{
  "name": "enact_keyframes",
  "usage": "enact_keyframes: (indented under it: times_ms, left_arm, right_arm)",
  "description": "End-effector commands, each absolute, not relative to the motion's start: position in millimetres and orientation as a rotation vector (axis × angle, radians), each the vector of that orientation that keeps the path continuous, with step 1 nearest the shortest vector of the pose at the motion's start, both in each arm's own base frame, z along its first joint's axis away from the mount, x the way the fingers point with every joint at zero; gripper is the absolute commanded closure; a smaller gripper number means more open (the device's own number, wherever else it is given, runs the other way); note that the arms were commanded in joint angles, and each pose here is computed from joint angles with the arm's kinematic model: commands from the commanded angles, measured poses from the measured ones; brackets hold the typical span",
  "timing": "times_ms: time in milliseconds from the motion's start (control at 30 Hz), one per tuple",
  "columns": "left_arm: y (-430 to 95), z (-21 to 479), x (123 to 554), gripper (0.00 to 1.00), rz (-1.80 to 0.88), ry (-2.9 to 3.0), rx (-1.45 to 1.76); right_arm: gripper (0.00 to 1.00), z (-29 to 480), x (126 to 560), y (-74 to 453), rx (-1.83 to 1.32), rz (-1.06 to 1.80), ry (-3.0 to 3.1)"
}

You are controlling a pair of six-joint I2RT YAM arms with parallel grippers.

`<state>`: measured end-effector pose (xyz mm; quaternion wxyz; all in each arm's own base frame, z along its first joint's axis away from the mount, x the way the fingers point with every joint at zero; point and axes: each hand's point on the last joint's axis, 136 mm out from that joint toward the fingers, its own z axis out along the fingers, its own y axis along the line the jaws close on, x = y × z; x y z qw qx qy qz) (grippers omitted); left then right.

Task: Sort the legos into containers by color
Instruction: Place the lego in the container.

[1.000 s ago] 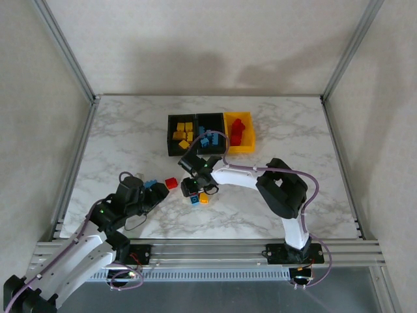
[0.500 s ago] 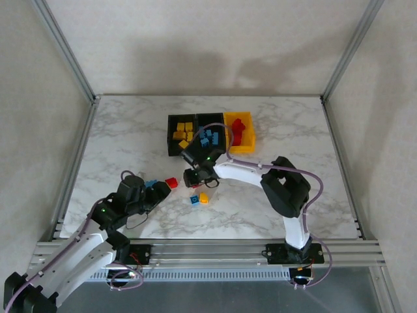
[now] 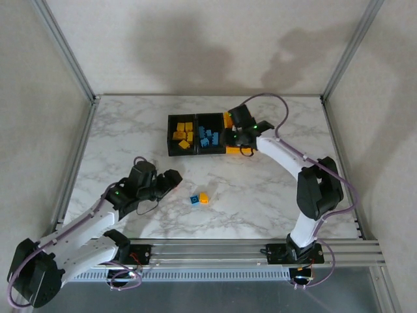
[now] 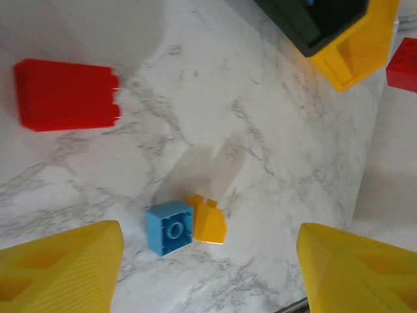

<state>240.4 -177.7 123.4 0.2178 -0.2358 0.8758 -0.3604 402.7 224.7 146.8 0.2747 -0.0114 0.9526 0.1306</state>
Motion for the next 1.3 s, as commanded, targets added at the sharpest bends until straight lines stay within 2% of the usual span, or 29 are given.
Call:
enact_keyframes:
  times_ms: [0, 300, 433, 667, 733, 1033, 1267]
  left_arm:
    - [-196, 145, 253, 0.29, -1.051, 2.376, -0.566]
    - [-208, 148, 257, 0.30, -1.045, 2.383, -0.539]
    - [-207, 146, 256, 0.30, -1.032, 2.389, -0.541]
    - [-205, 145, 255, 0.30, -1.018, 2.390, -0.543]
    - [-204, 145, 255, 0.30, -1.015, 2.391, -0.541]
    - [-191, 140, 251, 0.29, -0.904, 2.421, -0.535]
    - [-169, 131, 235, 0.29, -0.784, 2.476, -0.546]
  right_arm:
    - [0.53, 155, 428, 207, 0.003, 0.311, 2.537]
    - [0.50, 124, 482, 191, 0.069, 0.268, 2.574]
    - [0.49, 116, 493, 195, 0.069, 0.271, 2.584]
    - [0.38, 113, 502, 196, 0.079, 0.249, 2.588]
    - [0.38, 122, 502, 197, 0.074, 0.262, 2.572]
    - [0.37, 181, 463, 209, 0.007, 0.362, 2.468]
    - [0.33, 189, 392, 231, -0.122, 0.459, 2.476]
